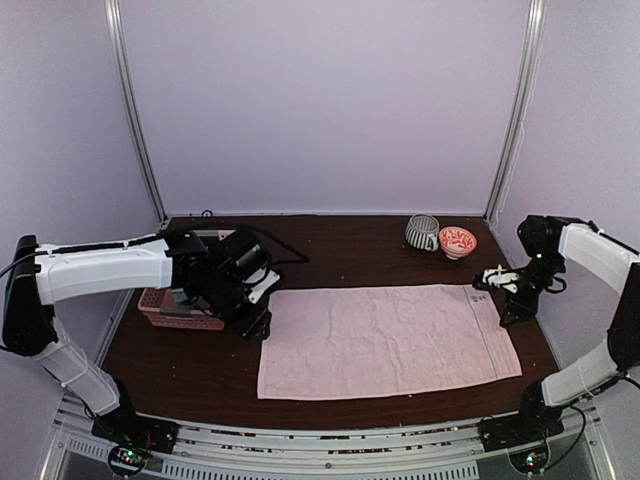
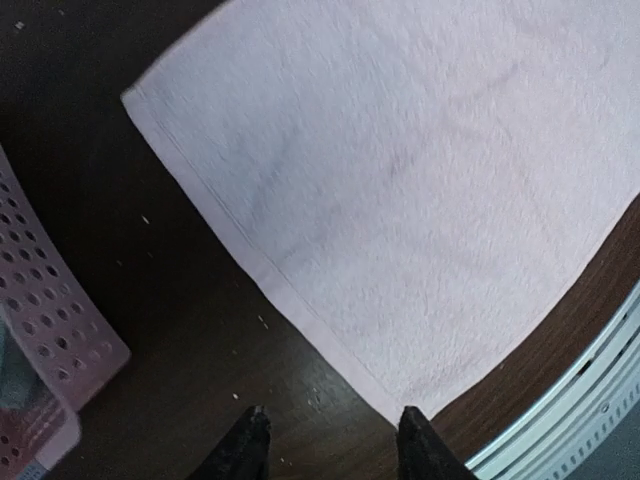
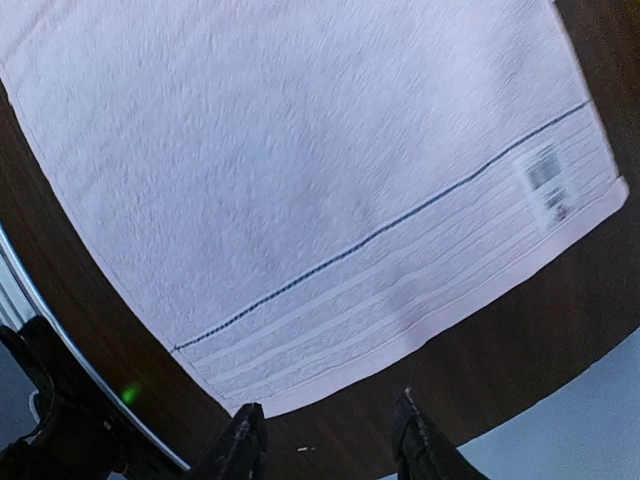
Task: Roll the towels
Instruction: Adjust the towel at the center of the board, then pick up the towel from the center of the board.
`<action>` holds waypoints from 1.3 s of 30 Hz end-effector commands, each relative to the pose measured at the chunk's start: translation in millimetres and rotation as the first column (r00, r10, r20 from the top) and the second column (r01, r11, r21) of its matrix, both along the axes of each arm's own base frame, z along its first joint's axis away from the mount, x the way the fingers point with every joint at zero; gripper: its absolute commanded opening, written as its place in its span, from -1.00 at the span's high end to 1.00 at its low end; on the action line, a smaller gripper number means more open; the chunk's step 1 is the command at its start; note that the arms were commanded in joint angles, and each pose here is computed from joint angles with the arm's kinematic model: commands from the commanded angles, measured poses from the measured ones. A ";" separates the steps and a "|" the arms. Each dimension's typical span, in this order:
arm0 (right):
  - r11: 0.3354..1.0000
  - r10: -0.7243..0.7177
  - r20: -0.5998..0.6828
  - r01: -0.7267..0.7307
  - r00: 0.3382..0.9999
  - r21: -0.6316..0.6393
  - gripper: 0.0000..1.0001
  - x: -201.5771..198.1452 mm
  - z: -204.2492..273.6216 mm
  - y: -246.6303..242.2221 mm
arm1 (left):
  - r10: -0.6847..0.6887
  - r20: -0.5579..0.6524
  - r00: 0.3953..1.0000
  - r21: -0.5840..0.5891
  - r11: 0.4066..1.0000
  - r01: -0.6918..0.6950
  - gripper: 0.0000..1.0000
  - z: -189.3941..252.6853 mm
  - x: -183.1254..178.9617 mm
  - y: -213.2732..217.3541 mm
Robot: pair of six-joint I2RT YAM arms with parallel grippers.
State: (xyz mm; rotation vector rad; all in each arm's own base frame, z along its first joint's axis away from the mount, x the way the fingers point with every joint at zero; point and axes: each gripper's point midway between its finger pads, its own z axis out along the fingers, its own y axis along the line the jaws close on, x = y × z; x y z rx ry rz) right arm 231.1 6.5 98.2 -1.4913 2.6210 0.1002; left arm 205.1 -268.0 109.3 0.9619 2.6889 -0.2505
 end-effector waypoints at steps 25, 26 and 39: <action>0.778 -0.625 0.070 0.612 0.778 0.145 0.56 169.2 -73.3 -24.9 | 0.240 0.111 0.965 -0.136 0.965 -0.224 0.96 -96.2 168.3 -36.1; 0.776 -0.627 0.062 0.616 0.776 0.137 0.55 168.2 -77.4 -25.4 | 0.257 0.112 0.960 -0.119 0.963 -0.244 0.96 -99.6 169.8 -28.4; 0.754 -0.605 0.036 0.558 0.796 0.347 0.44 198.8 -7.0 5.0 | 0.271 0.228 0.935 -0.217 0.950 -0.222 0.59 -19.3 206.8 -21.6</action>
